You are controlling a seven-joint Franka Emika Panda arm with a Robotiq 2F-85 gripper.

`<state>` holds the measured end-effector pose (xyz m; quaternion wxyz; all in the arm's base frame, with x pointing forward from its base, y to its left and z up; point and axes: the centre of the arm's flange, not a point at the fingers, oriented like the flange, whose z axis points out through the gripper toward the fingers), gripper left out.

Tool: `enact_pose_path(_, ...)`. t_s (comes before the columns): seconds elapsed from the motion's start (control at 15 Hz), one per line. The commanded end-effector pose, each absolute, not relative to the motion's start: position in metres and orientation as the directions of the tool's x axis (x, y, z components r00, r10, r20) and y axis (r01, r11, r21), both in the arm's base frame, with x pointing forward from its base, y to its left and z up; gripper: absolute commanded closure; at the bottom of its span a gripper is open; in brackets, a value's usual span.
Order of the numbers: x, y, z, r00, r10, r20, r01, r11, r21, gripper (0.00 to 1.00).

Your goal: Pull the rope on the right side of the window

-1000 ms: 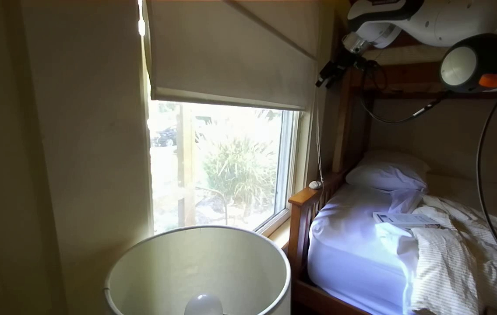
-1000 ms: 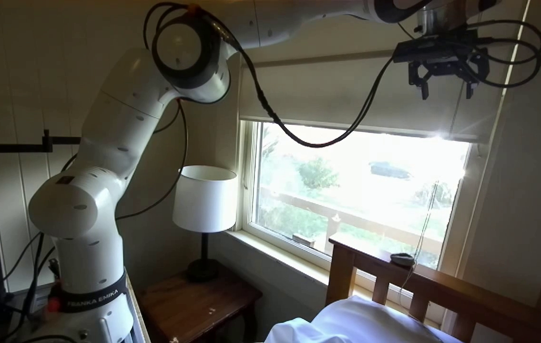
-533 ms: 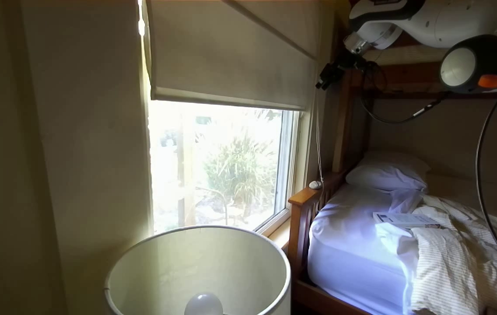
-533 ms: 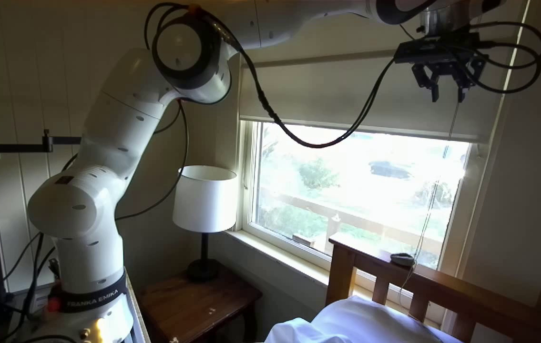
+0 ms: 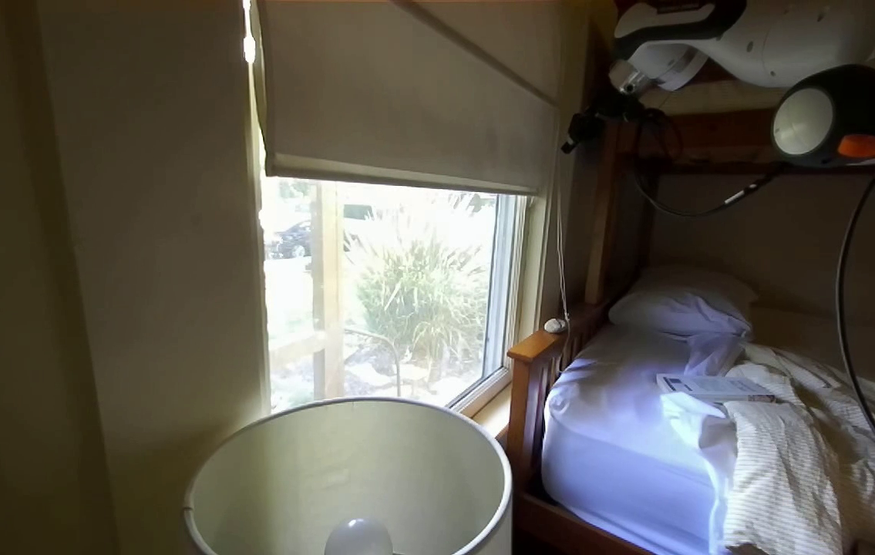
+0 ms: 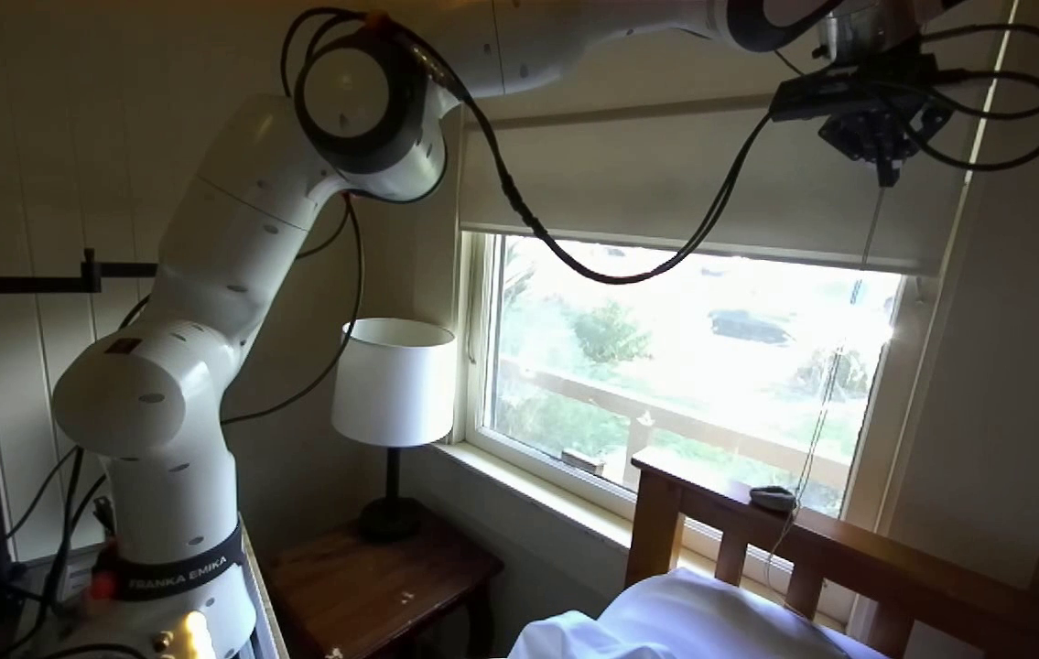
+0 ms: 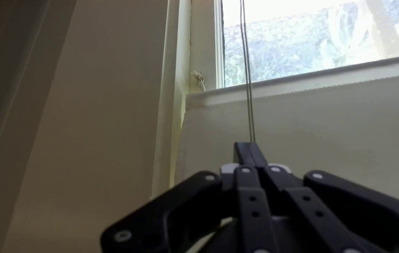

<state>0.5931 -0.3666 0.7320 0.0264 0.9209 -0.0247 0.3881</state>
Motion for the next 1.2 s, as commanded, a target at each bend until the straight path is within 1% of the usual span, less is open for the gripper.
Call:
enact_pose_path(0.0, 0.606, -0.367, 0.745, 0.69, -0.023, 0.723, -0.076, -0.996, 0.041, 0.92)
enact_pose_path(0.07, 0.606, -0.363, 0.745, 0.701, -0.019, 0.713, -0.072, -0.996, 0.044, 0.72)
enact_pose_path(0.33, 0.597, -0.358, 0.744, 0.696, -0.002, 0.718, -0.056, -0.997, 0.052, 0.47)
enact_pose_path(0.53, 0.596, -0.359, 0.744, 0.683, 0.003, 0.73, -0.045, -0.998, 0.046, 0.24)
enact_pose_path(0.67, 0.599, -0.36, 0.745, 0.674, 0.004, 0.739, -0.032, -0.999, 0.034, 0.12)
enact_pose_path(0.73, 0.602, -0.361, 0.745, 0.668, -0.002, 0.744, -0.023, -1.0, 0.018, 0.04)
enact_pose_path(0.87, 0.608, -0.361, 0.746, 0.664, -0.032, 0.747, -0.032, -0.999, -0.015, 0.0)
enact_pose_path(1.0, 0.606, -0.36, 0.747, 0.688, -0.056, 0.724, -0.046, -0.998, -0.033, 0.0)
enact_pose_path(1.07, 0.599, -0.355, 0.735, 0.682, -0.031, 0.731, -0.041, -0.999, -0.003, 0.0)
enact_pose_path(1.13, 0.599, -0.354, 0.734, 0.687, -0.036, 0.726, -0.041, -0.999, -0.01, 0.0)
